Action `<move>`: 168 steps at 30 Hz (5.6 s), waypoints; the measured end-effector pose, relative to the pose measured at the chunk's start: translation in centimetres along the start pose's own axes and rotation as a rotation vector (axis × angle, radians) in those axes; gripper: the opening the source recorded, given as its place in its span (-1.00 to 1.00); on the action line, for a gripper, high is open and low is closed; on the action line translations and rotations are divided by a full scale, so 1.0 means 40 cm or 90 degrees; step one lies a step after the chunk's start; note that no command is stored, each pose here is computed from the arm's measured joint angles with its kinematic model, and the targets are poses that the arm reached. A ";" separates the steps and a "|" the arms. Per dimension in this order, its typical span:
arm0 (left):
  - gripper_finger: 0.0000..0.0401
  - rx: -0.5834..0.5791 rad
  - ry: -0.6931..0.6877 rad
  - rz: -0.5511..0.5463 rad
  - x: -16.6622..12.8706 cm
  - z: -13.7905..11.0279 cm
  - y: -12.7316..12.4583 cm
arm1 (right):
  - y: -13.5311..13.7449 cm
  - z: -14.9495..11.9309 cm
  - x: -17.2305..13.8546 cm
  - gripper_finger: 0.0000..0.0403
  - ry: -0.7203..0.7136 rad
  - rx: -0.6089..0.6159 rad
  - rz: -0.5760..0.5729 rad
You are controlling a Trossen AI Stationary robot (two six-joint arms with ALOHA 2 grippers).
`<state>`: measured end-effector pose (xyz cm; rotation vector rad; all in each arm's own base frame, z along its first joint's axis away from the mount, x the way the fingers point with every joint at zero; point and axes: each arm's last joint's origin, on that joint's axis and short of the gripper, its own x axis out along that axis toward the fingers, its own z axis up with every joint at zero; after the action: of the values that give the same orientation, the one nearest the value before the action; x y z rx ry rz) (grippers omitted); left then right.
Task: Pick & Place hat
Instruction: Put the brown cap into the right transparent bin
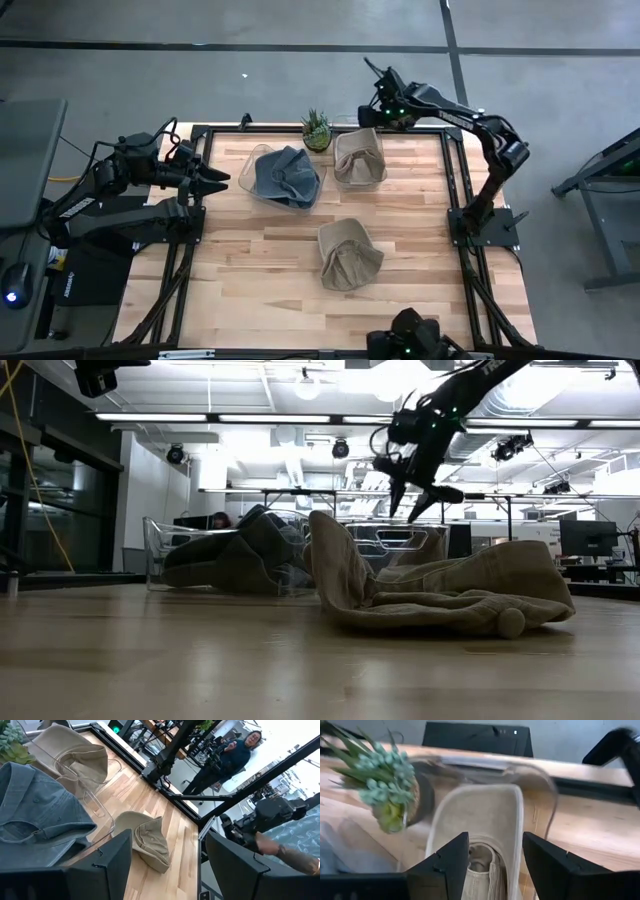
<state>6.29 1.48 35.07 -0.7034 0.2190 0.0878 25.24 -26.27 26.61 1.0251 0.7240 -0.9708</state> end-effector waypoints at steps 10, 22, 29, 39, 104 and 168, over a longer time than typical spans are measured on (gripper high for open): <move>0.16 0.000 0.000 -0.001 0.000 0.000 0.000 | 0.003 -0.010 -0.150 -0.10 -0.035 -0.056 0.089; 0.16 -0.004 0.003 -0.006 0.000 0.000 -0.001 | 0.038 -0.155 -0.322 -0.10 0.032 -0.152 0.129; 0.16 -0.009 0.006 -0.010 0.000 0.000 -0.001 | 0.089 -0.276 -0.372 -0.10 0.077 -0.208 0.114; 0.16 -0.009 0.010 -0.017 0.000 -0.001 -0.002 | 0.156 -0.411 -0.394 -0.10 0.092 -0.282 0.100; 0.16 -0.042 0.023 -0.005 0.000 -0.006 0.002 | 0.019 -0.779 -0.036 -0.10 0.254 -0.337 0.282; 0.16 -0.081 0.023 -0.005 0.000 -0.006 0.002 | 0.048 -0.849 -0.006 -0.67 0.250 -0.387 0.320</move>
<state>6.22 1.37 34.84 -0.8323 0.2472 0.0817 25.03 5.75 15.16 0.7943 0.9463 -0.0866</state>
